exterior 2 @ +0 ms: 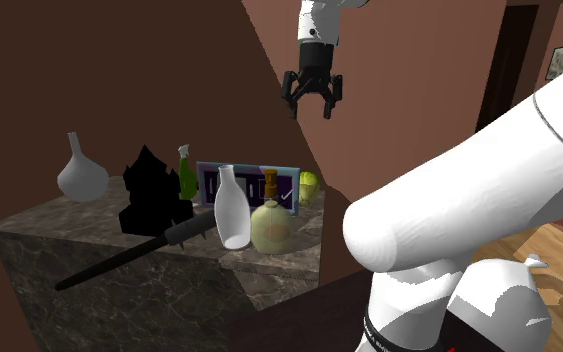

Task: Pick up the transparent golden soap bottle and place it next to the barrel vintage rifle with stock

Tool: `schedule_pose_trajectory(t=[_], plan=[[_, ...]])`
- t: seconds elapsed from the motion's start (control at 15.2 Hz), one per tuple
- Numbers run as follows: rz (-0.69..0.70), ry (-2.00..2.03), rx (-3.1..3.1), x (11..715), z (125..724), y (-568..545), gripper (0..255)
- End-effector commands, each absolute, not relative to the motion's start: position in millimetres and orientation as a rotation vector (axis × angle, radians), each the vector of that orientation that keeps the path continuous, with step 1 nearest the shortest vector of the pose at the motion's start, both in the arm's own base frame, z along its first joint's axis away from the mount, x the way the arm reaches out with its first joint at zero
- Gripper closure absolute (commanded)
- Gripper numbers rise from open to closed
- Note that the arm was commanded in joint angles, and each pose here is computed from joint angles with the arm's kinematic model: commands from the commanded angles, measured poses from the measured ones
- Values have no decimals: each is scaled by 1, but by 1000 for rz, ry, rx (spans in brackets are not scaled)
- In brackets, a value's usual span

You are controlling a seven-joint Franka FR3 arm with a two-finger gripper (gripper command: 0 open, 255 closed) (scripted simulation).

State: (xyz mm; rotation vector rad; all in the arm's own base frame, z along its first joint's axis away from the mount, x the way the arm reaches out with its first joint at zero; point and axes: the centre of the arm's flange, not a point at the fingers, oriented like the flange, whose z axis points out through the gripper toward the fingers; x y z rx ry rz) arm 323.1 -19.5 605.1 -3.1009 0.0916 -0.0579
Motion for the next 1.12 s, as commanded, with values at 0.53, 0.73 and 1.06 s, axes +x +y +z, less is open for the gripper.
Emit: schedule_pose_trajectory(t=[0.53, 0.73, 1.06], plan=[[-91, 182, -3125, 364, 521, 32, 0], [-104, 217, -3133, 380, 490, 50, 0], [-113, 243, -3139, 394, 456, 63, 0]])
